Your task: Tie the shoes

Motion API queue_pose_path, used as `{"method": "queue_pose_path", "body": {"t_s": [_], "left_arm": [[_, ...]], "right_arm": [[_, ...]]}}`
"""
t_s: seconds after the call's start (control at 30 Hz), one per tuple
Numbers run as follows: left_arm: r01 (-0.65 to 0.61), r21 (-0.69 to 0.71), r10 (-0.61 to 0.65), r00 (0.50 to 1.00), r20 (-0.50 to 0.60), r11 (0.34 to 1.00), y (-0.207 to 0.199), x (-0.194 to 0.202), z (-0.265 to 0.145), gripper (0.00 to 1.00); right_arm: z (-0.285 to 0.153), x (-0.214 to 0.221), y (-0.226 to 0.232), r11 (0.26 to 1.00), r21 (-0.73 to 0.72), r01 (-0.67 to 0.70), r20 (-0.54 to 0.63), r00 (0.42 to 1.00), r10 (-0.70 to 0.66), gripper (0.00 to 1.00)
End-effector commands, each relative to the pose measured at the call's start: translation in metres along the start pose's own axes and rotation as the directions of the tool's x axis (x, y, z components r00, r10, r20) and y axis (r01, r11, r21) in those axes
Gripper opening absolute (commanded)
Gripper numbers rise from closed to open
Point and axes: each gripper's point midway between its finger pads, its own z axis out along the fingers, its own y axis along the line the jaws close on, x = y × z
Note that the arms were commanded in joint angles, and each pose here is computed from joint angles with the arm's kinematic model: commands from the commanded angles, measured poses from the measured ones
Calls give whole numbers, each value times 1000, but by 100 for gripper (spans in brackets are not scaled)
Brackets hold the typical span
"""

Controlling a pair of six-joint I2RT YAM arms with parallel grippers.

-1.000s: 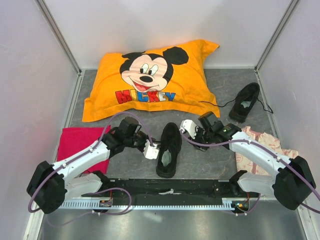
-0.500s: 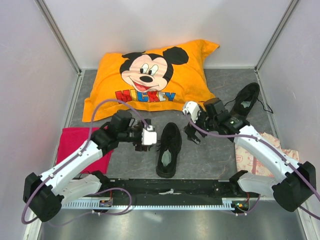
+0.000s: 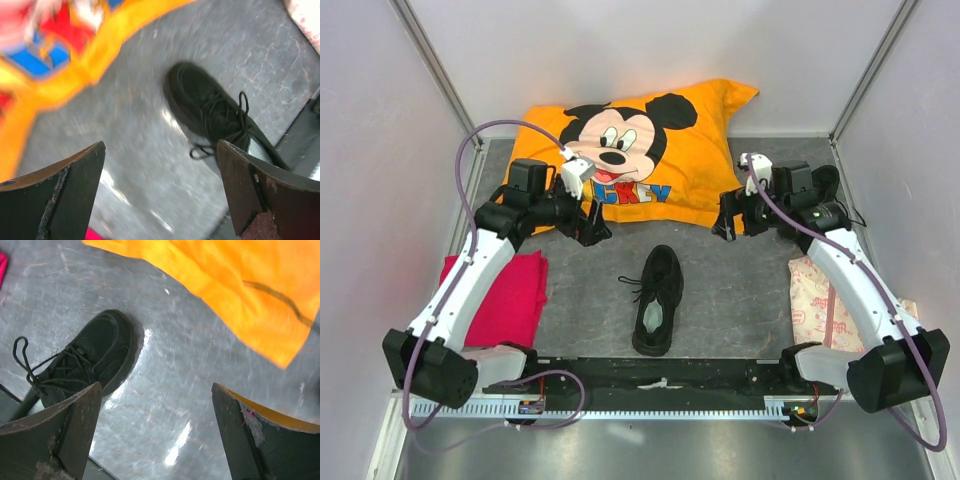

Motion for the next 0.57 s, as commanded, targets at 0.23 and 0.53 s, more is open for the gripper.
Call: {"method": "queue_pose_path", "body": {"t_s": [0.23, 0.53], "left_arm": [[345, -226, -385, 908, -164, 911, 20, 97, -15, 99], [291, -337, -356, 922, -150, 895, 33, 112, -29, 99]], "right_arm": [[-23, 79, -21, 943, 151, -298, -62, 949, 310, 98], [-34, 67, -22, 945, 128, -302, 8, 953, 304, 98]]}}
